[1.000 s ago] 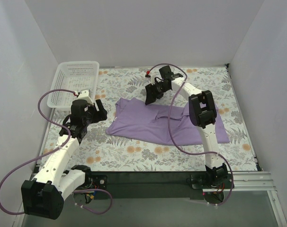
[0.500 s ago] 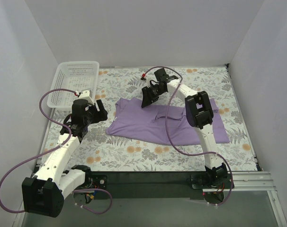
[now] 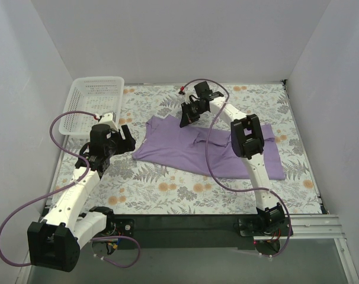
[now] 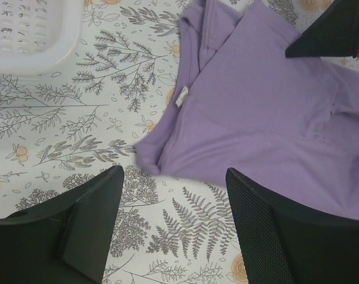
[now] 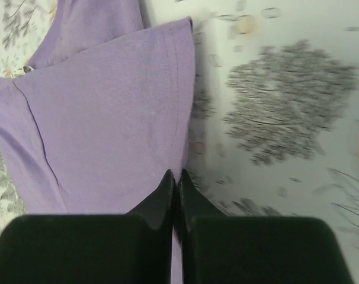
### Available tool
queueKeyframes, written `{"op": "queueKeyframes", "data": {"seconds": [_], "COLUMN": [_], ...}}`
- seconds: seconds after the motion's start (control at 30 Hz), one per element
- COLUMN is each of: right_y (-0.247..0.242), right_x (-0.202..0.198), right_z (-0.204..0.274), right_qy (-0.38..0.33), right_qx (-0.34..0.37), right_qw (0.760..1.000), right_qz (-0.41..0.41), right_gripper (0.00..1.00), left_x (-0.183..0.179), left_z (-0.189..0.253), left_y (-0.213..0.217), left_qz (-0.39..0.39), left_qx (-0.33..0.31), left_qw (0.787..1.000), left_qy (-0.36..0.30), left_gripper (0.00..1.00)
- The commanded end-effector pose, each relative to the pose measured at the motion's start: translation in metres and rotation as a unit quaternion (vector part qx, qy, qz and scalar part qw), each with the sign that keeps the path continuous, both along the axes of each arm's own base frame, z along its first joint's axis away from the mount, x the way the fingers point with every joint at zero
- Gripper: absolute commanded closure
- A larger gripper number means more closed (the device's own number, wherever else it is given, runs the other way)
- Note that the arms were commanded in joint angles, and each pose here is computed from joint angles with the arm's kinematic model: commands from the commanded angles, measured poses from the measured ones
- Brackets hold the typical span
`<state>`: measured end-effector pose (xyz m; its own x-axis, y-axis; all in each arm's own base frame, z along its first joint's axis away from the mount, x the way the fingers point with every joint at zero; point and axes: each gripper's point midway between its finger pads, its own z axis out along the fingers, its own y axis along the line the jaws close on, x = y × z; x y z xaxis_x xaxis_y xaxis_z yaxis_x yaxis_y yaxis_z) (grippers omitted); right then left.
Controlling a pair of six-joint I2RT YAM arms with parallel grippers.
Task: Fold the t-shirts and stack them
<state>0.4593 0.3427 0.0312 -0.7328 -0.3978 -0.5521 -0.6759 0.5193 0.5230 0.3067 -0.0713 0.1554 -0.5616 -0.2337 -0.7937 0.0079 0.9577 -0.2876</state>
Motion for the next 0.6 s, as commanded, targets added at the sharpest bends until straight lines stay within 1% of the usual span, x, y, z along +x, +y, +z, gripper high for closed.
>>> {"op": "queueKeyframes", "data": {"seconds": [0.0, 0.03, 0.07, 0.13, 0.17, 0.23, 0.27, 0.33, 0.37, 0.43, 0.47, 0.5, 0.53, 0.57], "right_y": [-0.035, -0.041, -0.057, -0.071, -0.077, -0.092, -0.097, -0.113, -0.127, -0.143, -0.16, -0.169, -0.178, -0.186], "right_x": [0.066, 0.074, 0.091, 0.11, 0.117, 0.132, 0.137, 0.15, 0.157, 0.159, 0.162, 0.16, 0.152, 0.147], "right_z": [0.02, 0.024, 0.03, 0.039, 0.042, 0.052, 0.052, 0.062, 0.065, 0.079, 0.085, 0.093, 0.107, 0.114], "right_qy": [-0.044, -0.036, -0.043, -0.053, -0.055, -0.077, -0.08, -0.1, -0.113, -0.132, -0.149, -0.159, -0.17, -0.195], "right_qx": [0.007, 0.015, 0.019, 0.029, 0.03, 0.03, 0.03, 0.031, 0.024, 0.017, 0.008, 0.007, 0.005, -0.009], "right_qw": [0.993, 0.99, 0.985, 0.978, 0.974, 0.968, 0.966, 0.96, 0.956, 0.953, 0.951, 0.951, 0.951, 0.952], "right_qz": [-0.107, -0.134, -0.165, -0.201, -0.217, -0.238, -0.244, -0.26, -0.268, -0.271, -0.271, -0.266, -0.258, -0.237], "right_gripper": [0.99, 0.99, 0.99, 0.99, 0.94, 0.79, 0.63, 0.52, 0.49, 0.43, 0.34, 0.3, 0.25, 0.14], "left_x": [0.002, 0.002, 0.001, 0.002, 0.001, 0.001, 0.001, 0.001, -0.001, -0.001, -0.001, -0.002, -0.002, -0.002], "left_z": [0.001, 0.002, 0.001, 0.0, -0.001, -0.002, -0.002, -0.004, -0.004, -0.005, -0.006, -0.007, -0.008, -0.007], "left_y": [-0.001, -0.003, -0.004, -0.006, -0.009, -0.014, -0.019, -0.028, -0.037, -0.048, -0.053, -0.065, -0.073, -0.079], "left_qz": [-0.006, -0.01, -0.013, -0.018, -0.025, -0.035, -0.047, -0.059, -0.077, -0.081, -0.084, -0.089, -0.093, -0.093], "left_qx": [-0.002, -0.004, -0.004, -0.008, -0.013, -0.023, -0.032, -0.053, -0.072, -0.11, -0.128, -0.172, -0.196, -0.219], "left_qw": [1.0, 1.0, 1.0, 1.0, 1.0, 0.999, 0.998, 0.997, 0.994, 0.99, 0.988, 0.98, 0.974, 0.969], "left_qy": [-0.005, -0.007, -0.005, -0.004, -0.002, 0.001, 0.003, 0.012, 0.017, 0.029, 0.035, 0.049, 0.058, 0.065], "left_gripper": [0.31, 0.31, 0.31, 0.31, 0.31, 0.31, 0.31, 0.31, 0.31, 0.31, 0.32, 0.32, 0.32, 0.32]}}
